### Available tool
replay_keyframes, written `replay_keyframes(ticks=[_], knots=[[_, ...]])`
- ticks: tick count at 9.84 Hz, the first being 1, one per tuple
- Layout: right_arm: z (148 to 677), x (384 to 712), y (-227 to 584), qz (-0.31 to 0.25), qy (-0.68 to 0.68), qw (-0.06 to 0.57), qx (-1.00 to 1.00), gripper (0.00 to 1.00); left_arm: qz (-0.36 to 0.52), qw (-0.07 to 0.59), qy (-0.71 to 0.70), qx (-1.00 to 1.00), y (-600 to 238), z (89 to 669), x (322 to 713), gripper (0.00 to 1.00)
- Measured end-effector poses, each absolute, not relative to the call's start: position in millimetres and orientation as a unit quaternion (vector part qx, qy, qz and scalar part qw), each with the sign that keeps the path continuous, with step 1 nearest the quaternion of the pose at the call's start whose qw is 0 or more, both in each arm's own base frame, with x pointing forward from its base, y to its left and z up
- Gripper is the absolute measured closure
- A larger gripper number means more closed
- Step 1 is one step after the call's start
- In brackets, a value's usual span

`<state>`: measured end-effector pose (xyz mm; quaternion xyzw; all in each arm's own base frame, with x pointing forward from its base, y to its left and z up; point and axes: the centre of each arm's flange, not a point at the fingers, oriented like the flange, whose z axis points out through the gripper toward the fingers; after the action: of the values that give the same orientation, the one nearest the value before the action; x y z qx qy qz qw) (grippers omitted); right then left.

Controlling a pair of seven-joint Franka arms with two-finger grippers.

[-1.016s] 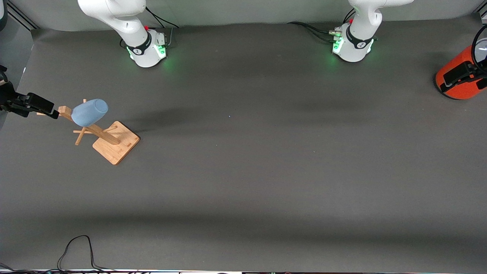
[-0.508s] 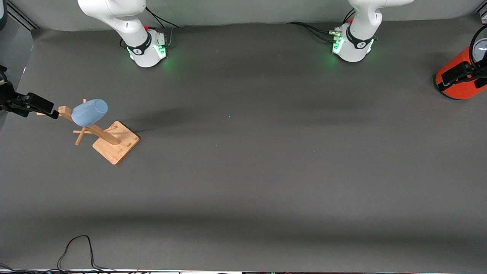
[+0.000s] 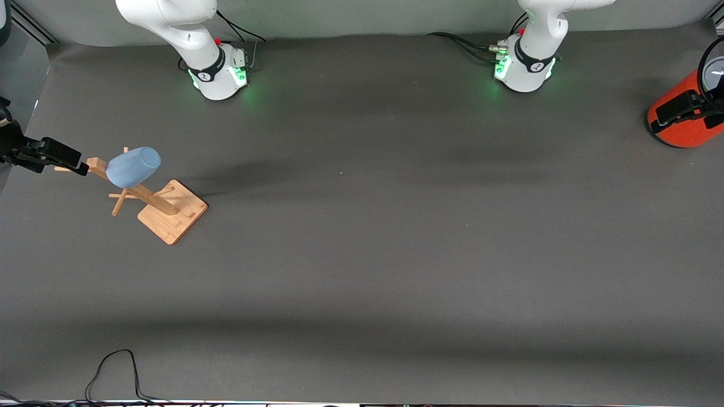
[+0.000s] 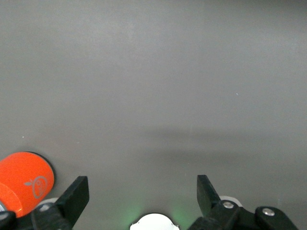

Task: Rotate and upright cup with both arms
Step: 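Move the right gripper toward the blue cup on the wooden stand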

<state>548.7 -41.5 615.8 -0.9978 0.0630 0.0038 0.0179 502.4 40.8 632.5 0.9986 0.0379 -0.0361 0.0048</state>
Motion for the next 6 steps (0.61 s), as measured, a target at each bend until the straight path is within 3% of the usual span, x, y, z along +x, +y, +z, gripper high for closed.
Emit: replay_keyframes(ticks=[6], knots=[[620,542,-25,0.015,0.071,0.019,-0.997,0.0,-0.041,0.005,0.036,0.999,41,632,501,0.0]])
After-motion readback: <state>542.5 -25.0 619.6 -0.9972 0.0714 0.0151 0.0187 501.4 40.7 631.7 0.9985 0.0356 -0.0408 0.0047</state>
